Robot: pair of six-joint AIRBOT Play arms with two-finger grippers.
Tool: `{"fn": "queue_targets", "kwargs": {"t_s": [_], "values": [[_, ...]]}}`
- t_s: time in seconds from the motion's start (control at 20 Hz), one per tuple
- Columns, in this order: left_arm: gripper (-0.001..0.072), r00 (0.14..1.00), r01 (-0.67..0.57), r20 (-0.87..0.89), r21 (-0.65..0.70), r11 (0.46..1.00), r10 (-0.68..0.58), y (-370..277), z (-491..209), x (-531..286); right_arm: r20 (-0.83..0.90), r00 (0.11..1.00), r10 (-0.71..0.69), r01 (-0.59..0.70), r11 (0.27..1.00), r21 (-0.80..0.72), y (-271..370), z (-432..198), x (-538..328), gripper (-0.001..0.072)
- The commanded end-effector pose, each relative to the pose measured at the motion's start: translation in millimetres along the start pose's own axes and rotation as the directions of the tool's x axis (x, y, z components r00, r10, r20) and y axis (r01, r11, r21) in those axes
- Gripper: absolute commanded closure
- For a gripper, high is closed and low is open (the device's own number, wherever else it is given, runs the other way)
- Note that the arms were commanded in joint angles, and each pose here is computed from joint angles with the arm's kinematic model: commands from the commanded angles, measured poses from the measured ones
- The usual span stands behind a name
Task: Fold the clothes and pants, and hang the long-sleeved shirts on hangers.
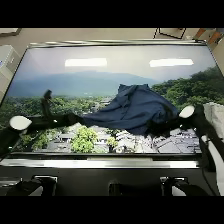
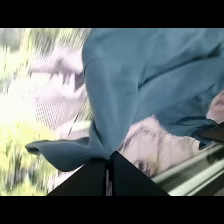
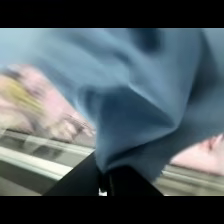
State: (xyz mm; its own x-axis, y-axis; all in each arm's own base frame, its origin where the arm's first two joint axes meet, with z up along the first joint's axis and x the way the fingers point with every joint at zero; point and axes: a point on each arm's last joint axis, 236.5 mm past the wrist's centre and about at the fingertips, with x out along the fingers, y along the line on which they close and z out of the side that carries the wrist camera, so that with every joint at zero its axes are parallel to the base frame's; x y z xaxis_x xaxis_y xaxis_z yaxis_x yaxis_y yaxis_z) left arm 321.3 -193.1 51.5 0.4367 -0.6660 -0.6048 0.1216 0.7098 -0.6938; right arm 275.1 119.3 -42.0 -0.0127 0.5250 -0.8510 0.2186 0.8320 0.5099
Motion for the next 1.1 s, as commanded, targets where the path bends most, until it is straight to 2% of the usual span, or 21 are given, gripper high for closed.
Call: {"fn": "queue_targets", "kwargs": {"t_s": [0.0,0.05,0.1,0.15,0.2,0.25,0.3,0.4,0.5,0.65,0.8,0.85,0.95,1.05], "values": [[0.0686,0.932,0.018,0.351,0.214,0.977,-0.094,-72,111,-97,0.445,0.882,-0.151,0.281,0.929,-0.241,43,71,-156,0.0671],[0.0686,0.858,0.005,0.492,0.285,0.959,-0.151,-110,149,-154,0.657,0.739,-0.147,0.394,0.886,-0.244,67,89,-237,0.0671],[0.0685,0.752,-0.024,0.619,0.368,0.930,-0.226,-158,176,-223,0.850,0.519,-0.091,0.486,0.850,-0.206,99,91,-333,0.0671],[0.0685,0.648,-0.070,0.700,0.448,0.891,-0.301,-205,185,-286,0.957,0.289,0.005,0.526,0.835,-0.163,133,73,-420,0.0671],[0.0685,0.548,-0.144,0.744,0.534,0.833,-0.382,-252,180,-344,0.989,0.074,0.127,0.534,0.832,-0.147,168,34,-496,0.0671],[0.0685,0.477,-0.207,0.755,0.595,0.777,-0.451,-289,166,-386,0.971,-0.072,0.226,0.523,0.838,-0.157,193,-9,-547,0.0671],[0.0685,0.416,-0.243,0.750,0.636,0.732,-0.514,-321,147,-421,0.947,-0.131,0.293,0.498,0.846,-0.193,208,-44,-569,0.0671],[0.0685,0.358,-0.284,0.727,0.683,0.673,-0.586,-355,113,-457,0.918,-0.153,0.366,0.460,0.848,-0.262,220,-88,-579,0.0671],[0.0686,0.292,-0.353,0.733,0.680,0.643,-0.615,-368,96,-483,0.902,-0.179,0.392,0.458,0.845,-0.276,223,-106,-585,0.0671],[0.0687,0.184,-0.409,0.762,0.634,0.656,-0.621,-372,95,-512,0.866,-0.259,0.429,0.460,0.843,-0.280,231,-114,-604,0.0671],[0.0686,0.175,-0.410,0.772,0.622,0.667,-0.611,-369,105,-512,0.867,-0.258,0.427,0.459,0.844,-0.279,233,-105,-604,0.0671],[0.0686,0.194,-0.427,0.783,0.610,0.668,-0.591,-363,113,-505,0.883,-0.225,0.412,0.457,0.845,-0.277,231,-95,-596,0.0671],[0.0686,0.302,-0.500,0.818,0.573,0.650,-0.489,-335,137,-473,0.937,-0.069,0.342,0.449,0.850,-0.277,219,-58,-558,0.0671],[0.0686,0.487,-0.515,0.818,0.552,0.656,-0.306,-281,167,-412,0.961,0.212,0.176,0.443,0.860,-0.255,186,0,-483,0.0671]]}}
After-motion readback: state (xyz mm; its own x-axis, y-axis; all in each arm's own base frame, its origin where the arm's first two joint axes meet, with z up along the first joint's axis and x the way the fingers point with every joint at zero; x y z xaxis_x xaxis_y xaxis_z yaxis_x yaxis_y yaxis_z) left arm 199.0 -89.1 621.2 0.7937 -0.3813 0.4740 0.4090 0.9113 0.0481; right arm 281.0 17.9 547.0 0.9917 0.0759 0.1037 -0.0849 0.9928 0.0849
